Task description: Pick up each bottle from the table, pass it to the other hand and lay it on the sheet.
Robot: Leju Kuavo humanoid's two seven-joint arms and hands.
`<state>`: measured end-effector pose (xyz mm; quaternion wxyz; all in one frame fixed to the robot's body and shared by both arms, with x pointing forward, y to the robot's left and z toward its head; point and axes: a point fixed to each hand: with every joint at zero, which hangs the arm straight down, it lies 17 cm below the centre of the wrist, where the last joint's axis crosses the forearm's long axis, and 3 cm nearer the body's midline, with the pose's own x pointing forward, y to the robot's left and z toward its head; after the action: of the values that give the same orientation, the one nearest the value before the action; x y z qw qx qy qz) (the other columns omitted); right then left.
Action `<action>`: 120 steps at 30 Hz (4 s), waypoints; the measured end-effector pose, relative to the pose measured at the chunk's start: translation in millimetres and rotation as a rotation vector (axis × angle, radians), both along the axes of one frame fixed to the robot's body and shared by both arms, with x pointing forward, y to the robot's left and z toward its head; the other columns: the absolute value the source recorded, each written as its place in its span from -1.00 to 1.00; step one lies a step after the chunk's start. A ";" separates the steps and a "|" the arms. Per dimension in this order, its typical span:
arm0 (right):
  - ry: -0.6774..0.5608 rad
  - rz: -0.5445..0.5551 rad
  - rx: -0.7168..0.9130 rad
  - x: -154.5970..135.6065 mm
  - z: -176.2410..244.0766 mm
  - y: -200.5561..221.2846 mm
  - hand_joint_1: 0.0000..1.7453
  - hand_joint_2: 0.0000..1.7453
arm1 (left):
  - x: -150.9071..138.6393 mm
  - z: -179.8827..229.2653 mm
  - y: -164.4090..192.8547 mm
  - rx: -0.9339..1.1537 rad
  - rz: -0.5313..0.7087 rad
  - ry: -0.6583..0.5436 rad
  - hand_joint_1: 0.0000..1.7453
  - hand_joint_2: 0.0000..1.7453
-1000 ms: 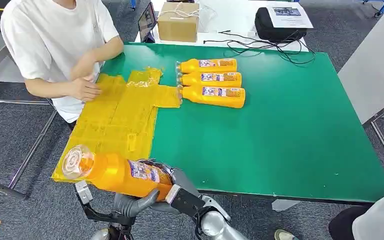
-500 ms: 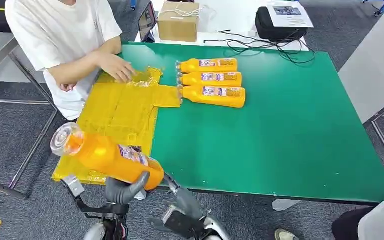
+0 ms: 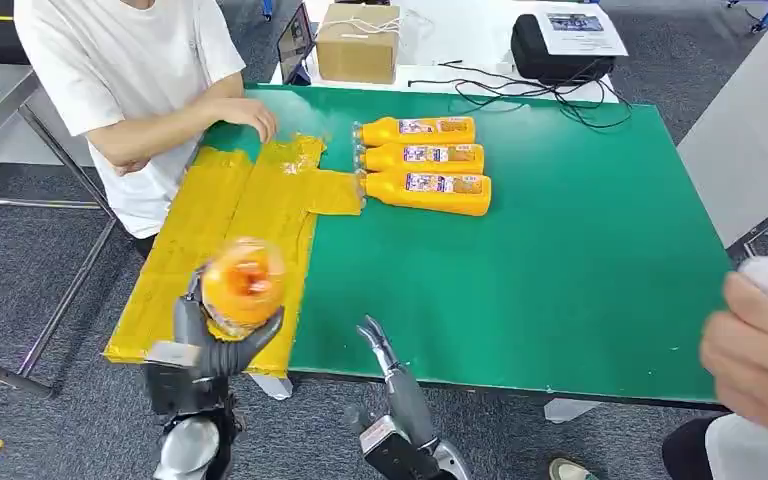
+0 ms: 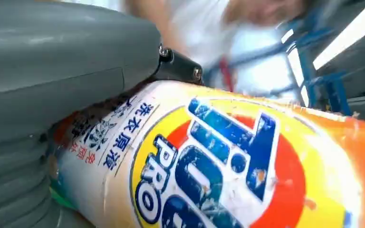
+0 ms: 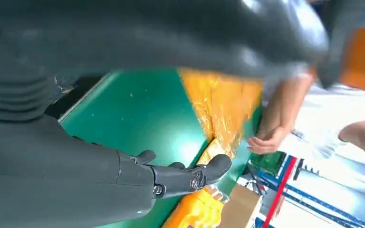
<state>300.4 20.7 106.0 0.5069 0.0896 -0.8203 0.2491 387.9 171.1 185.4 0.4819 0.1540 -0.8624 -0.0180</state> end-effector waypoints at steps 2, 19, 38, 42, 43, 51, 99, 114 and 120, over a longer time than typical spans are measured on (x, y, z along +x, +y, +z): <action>-0.005 0.004 0.012 -0.6 2.8 -0.6 -1.00 -1.00 | 9.0 -3.9 5.0 0.189 0.084 -0.025 1.00 1.00; 0.055 -0.029 0.075 10.1 7.3 -8.4 -1.00 -1.00 | 112.7 -143.4 76.4 0.892 0.127 0.498 1.00 1.00; 0.086 -0.039 0.091 19.1 4.0 -7.2 -1.00 -1.00 | 139.3 -181.0 82.0 0.948 -0.160 0.726 -1.00 1.00; 0.093 -0.039 0.098 21.3 2.7 -6.1 -1.00 -1.00 | 140.4 -178.1 67.7 0.924 -0.239 0.722 -1.00 1.00; 0.091 -0.041 0.094 22.0 2.3 -5.9 -1.00 -1.00 | 140.2 -175.2 63.5 0.890 -0.252 0.707 -1.00 1.00; 0.065 -0.056 0.031 25.1 -7.0 -2.5 -1.00 -1.00 | 132.4 -110.6 5.1 0.381 -0.459 0.549 -1.00 1.00; -0.239 -0.584 -1.090 183.9 -58.8 -206.3 -1.00 1.00 | 23.1 -23.5 -23.8 -0.270 -0.262 0.157 -1.00 1.00; -0.046 -0.458 -1.202 202.7 -96.3 -200.3 -0.86 1.00 | 19.4 -39.3 -46.8 -0.250 -0.309 0.213 -1.00 1.00; 0.035 -0.409 -1.381 215.2 -110.2 -210.6 1.00 1.00 | 19.2 -40.9 -58.5 -0.261 -0.353 0.243 -1.00 1.00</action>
<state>515.6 -189.9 -4.2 0.4973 -0.4029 -0.4678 0.6095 407.1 112.6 144.5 0.5872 -0.0659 -0.8067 -0.0087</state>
